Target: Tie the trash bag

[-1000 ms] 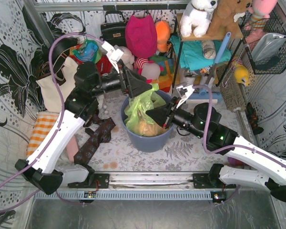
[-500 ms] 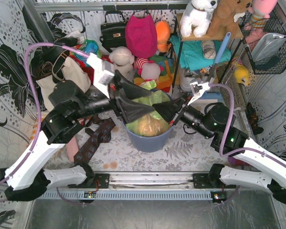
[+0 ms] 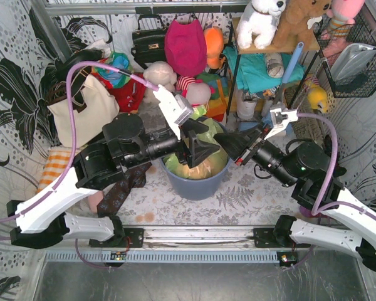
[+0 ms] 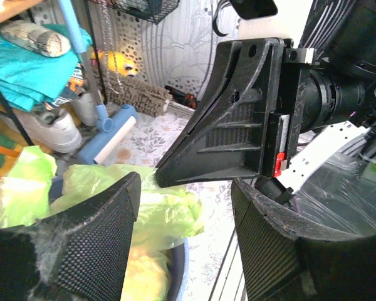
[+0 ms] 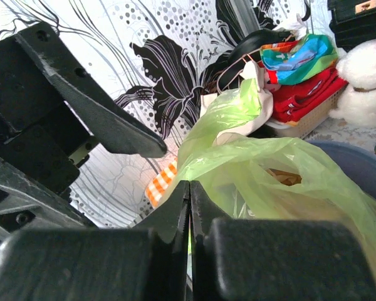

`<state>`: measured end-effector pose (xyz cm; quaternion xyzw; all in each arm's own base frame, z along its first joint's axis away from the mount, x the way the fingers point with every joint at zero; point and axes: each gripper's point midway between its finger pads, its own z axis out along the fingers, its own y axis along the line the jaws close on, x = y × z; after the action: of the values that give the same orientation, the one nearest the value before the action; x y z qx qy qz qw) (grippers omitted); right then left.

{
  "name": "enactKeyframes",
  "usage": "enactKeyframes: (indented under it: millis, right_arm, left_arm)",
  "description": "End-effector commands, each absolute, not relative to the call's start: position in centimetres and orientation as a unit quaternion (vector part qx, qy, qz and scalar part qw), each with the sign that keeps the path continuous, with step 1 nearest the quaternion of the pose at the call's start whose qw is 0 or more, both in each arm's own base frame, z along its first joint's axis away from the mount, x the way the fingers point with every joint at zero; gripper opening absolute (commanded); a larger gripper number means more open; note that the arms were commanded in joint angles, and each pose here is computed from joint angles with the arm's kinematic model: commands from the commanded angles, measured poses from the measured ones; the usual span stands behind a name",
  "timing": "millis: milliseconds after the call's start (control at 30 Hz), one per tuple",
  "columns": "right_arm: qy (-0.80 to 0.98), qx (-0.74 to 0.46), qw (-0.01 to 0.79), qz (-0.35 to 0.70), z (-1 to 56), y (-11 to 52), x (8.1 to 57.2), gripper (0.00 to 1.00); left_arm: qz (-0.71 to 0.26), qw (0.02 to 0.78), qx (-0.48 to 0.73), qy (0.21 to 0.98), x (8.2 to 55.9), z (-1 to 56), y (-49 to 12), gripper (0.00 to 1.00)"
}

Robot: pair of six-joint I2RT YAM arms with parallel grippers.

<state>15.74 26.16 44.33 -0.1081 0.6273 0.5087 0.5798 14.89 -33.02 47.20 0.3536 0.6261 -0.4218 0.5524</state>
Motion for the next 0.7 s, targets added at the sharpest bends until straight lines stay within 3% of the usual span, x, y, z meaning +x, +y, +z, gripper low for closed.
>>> enactKeyframes:
  millis: [0,200,300,433,467,667]
  right_arm:
    - [0.614,-0.098,0.596,0.508,46.0,25.0,15.6,0.00]
    - [0.617,-0.105,0.601,0.498,46.0,24.7,15.6,0.00]
    - [0.615,-0.104,0.609,0.490,46.4,24.1,15.6,0.01]
    - [0.617,-0.096,0.621,0.474,46.9,22.8,15.7,0.47]
    - [0.617,-0.093,0.624,0.470,47.0,22.5,15.8,0.54]
    - [0.613,-0.085,0.640,0.456,47.4,20.9,15.7,0.56]
  left_arm:
    - [-0.380,0.597,0.335,0.622,15.7,49.3,-31.7,0.67]
    - [-0.306,0.615,0.359,0.632,16.0,49.6,-30.0,0.69]
    - [-0.249,0.599,0.426,0.631,16.0,47.6,-30.8,0.71]
    - [-0.179,0.592,0.511,0.597,15.2,45.5,-32.1,0.75]
    - [-0.174,0.592,0.524,0.587,15.0,45.6,-32.3,0.75]
    - [-0.184,0.618,0.560,0.519,13.3,48.0,-32.0,0.76]
